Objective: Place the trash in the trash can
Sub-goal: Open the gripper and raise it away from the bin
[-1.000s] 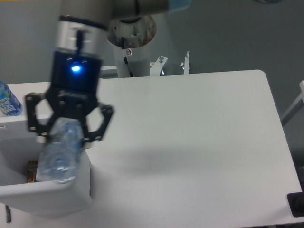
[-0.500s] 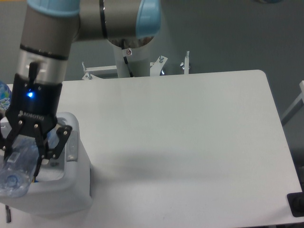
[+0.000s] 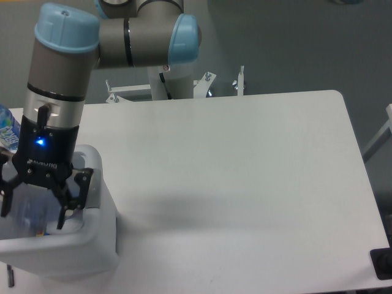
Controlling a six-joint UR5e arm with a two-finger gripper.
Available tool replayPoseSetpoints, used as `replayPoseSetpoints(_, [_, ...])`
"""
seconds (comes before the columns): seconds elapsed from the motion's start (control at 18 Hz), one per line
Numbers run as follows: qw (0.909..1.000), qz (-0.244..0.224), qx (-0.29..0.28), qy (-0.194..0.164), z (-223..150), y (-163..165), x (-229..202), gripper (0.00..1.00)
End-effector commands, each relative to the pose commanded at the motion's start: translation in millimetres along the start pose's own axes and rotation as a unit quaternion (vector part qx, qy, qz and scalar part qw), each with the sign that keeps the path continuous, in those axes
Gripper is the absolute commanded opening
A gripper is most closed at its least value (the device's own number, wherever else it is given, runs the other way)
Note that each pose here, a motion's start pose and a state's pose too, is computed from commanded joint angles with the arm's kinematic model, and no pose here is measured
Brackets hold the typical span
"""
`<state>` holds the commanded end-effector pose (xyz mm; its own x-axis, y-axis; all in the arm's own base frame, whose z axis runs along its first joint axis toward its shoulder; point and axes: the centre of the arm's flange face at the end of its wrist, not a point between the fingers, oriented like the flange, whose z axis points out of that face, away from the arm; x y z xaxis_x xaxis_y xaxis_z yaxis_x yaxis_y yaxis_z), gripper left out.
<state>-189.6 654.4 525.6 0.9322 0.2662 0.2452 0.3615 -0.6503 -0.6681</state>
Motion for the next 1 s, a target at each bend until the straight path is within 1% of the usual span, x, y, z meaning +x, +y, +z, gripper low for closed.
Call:
replayPoseSetpoints(0.06, [0.9999, -0.009, 0.005, -0.013, -4.3, -4.7, -17.7, 1.0])
replayPoseSetpoints(0.17, [0.9993, -0.017, 0.013, -0.029, -15.2, -10.2, -34.8, 1.0])
replayPoseSetpoints(0.28, [0.9989, -0.019, 0.017, -0.04, -23.0, -11.5, -40.8, 1.0])
replayPoseSetpoints(0.44, [0.9933, -0.031, 0.018, -0.11, -27.7, -13.7, -74.5, 1.0])
replayPoseSetpoints(0.5, [0.9909, -0.032, 0.024, -0.129, -33.1, -20.6, -81.9, 1.0])
replayPoseSetpoints(0.61, [0.9858, -0.038, 0.035, -0.16, -50.3, -29.6, -115.1, 1.0])
replayPoseSetpoints(0.67, [0.9843, -0.027, 0.035, -0.171, -58.7, -30.9, -131.9, 1.0])
replayPoseSetpoints(0.78, [0.9827, 0.02, 0.021, -0.183, -64.5, -28.8, -146.9, 1.0])
replayPoseSetpoints(0.83, [0.9793, 0.027, 0.012, -0.2, -70.1, -25.3, -160.9, 1.0])
replayPoseSetpoints(0.89, [0.976, 0.028, 0.004, -0.216, -84.8, -23.0, -170.9, 1.0])
replayPoseSetpoints(0.94, [0.9744, 0.035, -0.004, -0.222, -96.0, -21.0, -176.3, 1.0])
replayPoseSetpoints(1.0, [0.9732, 0.048, -0.019, -0.224, -99.4, -17.6, -185.1, 1.0])
